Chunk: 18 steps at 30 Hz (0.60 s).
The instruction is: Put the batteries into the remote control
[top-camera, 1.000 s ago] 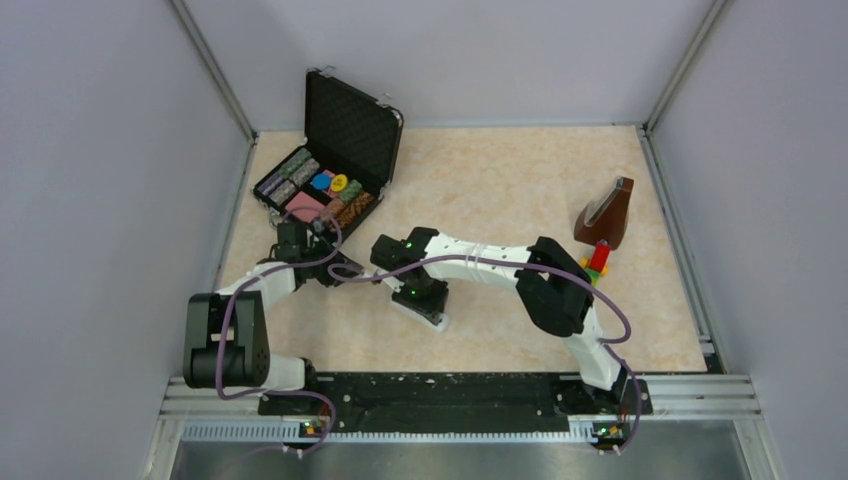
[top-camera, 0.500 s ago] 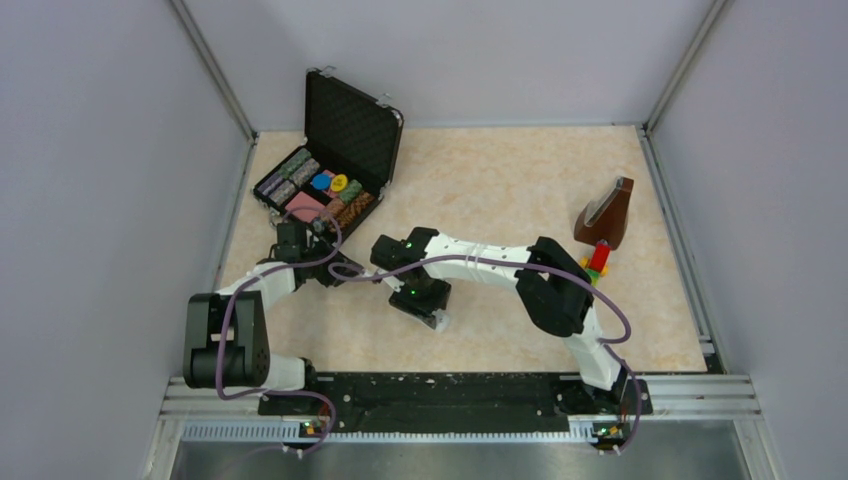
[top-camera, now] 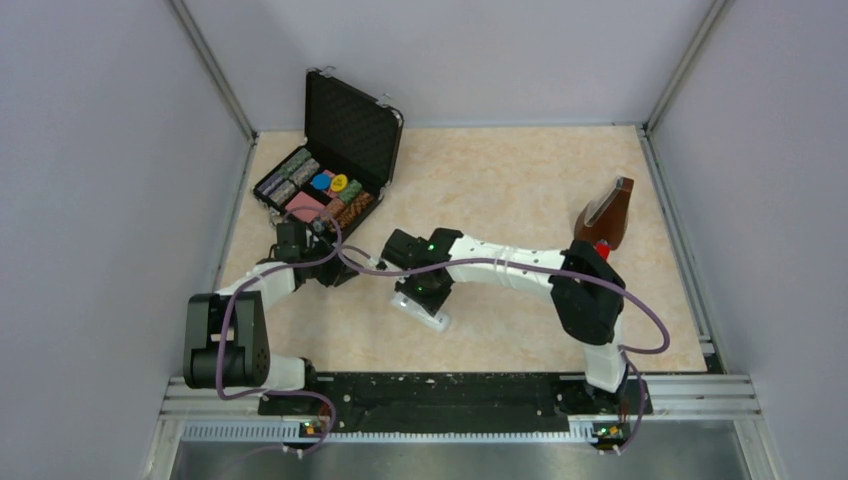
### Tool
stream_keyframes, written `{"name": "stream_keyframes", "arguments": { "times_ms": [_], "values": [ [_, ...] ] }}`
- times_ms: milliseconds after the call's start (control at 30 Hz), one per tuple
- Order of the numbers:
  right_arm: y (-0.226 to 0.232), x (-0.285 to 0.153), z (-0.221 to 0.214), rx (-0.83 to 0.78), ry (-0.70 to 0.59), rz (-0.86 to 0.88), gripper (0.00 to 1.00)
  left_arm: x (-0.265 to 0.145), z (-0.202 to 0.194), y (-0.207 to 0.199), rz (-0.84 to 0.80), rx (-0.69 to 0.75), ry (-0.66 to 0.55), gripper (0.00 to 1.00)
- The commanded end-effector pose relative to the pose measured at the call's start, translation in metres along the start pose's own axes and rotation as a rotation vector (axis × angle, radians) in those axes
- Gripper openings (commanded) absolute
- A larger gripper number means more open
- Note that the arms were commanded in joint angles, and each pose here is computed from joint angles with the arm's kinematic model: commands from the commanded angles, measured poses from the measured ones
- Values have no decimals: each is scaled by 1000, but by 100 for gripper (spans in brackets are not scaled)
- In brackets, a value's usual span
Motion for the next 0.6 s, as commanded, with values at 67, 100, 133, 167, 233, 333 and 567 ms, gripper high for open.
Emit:
{"name": "stream_keyframes", "arguments": {
  "times_ms": [67, 100, 133, 167, 233, 333, 567],
  "values": [
    [3, 2, -2, 14, -162, -17, 16, -5, 7, -7, -41, 45, -38, 27],
    [3, 4, -3, 20, -176, -10, 16, -5, 7, -7, -40, 45, -38, 27],
    [3, 7, -4, 23, -179, -4, 16, -5, 7, -7, -39, 44, -37, 27],
    [3, 9, -5, 26, -182, -8, 15, -4, 7, -7, -38, 44, -37, 27],
    [2, 13, -7, 29, -185, -17, 15, -4, 6, -6, -35, 44, -35, 27],
    [0, 19, -6, 31, -191, -33, 13, -4, 7, -6, -34, 42, -35, 27],
    [0, 27, -7, 8, -179, -41, 12, -3, 8, -7, -38, 42, -35, 27]
  ]
}}
Point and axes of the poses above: each gripper's point midway between its finger pads, its own x axis out along the fingers, its own y axis along the line the jaws close on, z = x × y, the point moved 10 cm from there along -x, back along the fingers, and after that the axes turned 8 degrees about x, right-handed, at the moved point
